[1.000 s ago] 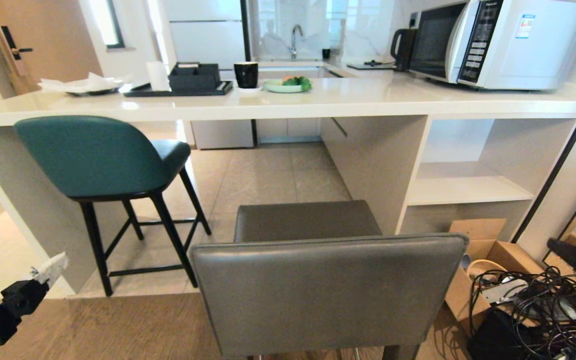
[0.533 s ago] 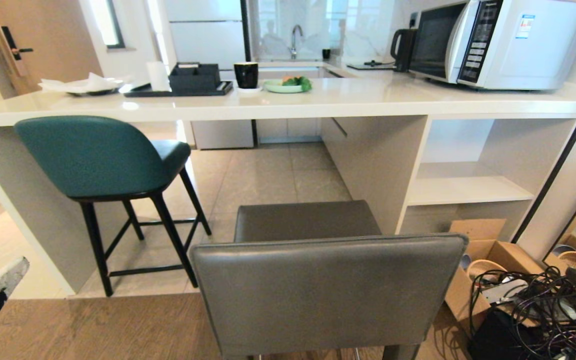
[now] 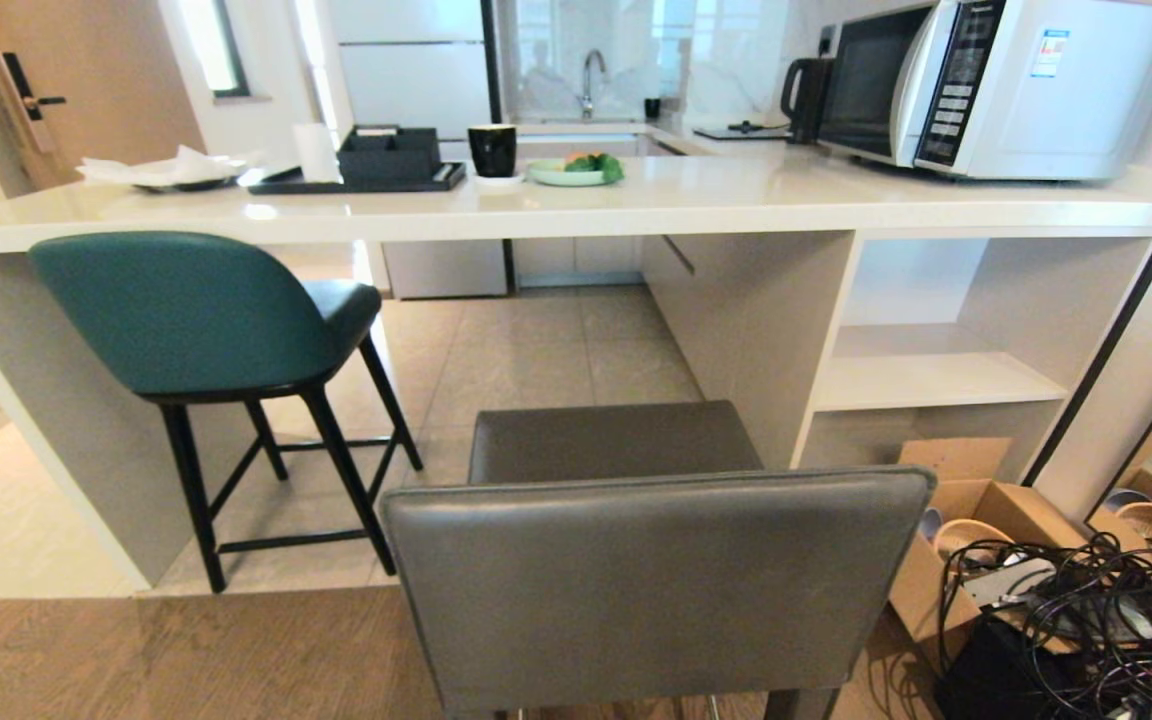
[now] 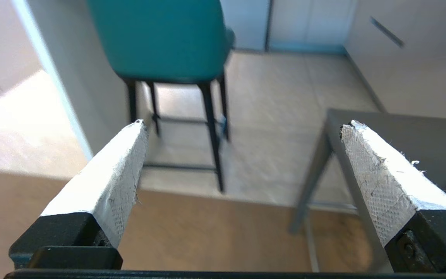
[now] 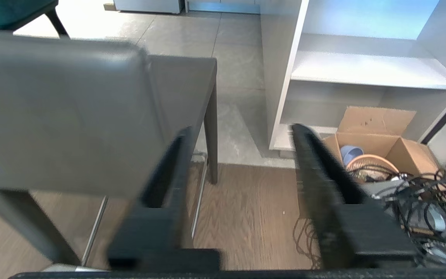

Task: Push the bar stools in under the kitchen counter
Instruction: Pull the blue chair out from under the dining table

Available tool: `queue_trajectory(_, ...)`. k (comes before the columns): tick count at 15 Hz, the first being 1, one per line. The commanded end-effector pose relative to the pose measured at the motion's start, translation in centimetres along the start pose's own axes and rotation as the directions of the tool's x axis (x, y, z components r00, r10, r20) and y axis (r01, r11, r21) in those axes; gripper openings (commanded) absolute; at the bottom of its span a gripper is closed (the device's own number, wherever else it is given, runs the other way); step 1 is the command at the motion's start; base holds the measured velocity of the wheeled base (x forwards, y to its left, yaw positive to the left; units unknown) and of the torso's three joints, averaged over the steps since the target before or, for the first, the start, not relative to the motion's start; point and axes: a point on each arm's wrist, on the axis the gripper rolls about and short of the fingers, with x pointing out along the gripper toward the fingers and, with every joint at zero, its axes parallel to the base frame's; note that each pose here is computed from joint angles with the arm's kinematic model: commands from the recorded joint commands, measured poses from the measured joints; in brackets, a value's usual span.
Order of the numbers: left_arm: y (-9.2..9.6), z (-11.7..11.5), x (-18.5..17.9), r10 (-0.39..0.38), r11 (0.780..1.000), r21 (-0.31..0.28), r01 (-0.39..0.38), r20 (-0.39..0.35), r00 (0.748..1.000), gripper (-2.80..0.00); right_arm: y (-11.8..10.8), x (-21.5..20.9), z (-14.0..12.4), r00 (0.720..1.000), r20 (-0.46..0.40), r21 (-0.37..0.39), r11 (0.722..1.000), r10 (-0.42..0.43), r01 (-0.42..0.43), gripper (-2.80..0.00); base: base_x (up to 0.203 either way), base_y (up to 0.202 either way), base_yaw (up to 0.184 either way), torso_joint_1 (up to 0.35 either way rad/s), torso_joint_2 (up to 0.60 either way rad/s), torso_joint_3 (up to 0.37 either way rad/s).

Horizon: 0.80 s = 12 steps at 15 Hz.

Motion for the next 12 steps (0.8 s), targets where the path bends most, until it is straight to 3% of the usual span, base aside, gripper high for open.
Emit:
queue_trajectory(1, 0.4, 0.1, -1.8, 0.013, 1.0, 0.025, -0.015, 0.07, 0.997, 0.0, 0.6, -2.3, -0.5, 0.999, 0.05, -0.014, 1.0, 0.002, -0.001, -2.8, 0.0, 0.0, 0.0, 0.0, 0.0, 0.0)
queue_trajectory(6, 1.0, -2.0, -5.6, 0.009, 0.999, 0.048, -0.012, 0.049, 0.999, 0.0, 1.0, -3.7, -1.3, 0.999, 0.047, -0.025, 1.0, -0.007, 0.008, -2.8, 0.0, 0.0, 0.0, 0.0, 0.0, 0.0)
queue_trajectory(10, 1.0, -4.3, -7.6, -0.076, 0.995, 0.06, 0.076, 0.004, 0.997, 0.0, 1.0, -3.4, -2.2, 1.0, 0.015, -0.021, 1.0, 0.004, -0.004, -2.8, 0.0, 0.0, 0.0, 0.0, 0.0, 0.0)
queue_trajectory(12, 1.0, -5.4, -8.0, -0.079, 0.995, 0.062, 0.08, -0.005, 0.997, 0.0, 1.1, -3.2, -2.5, 0.999, 0.006, -0.019, 0.999, 0.036, -0.036, -2.8, 0.0, 0.0, 0.0, 0.0, 0.0, 0.0)
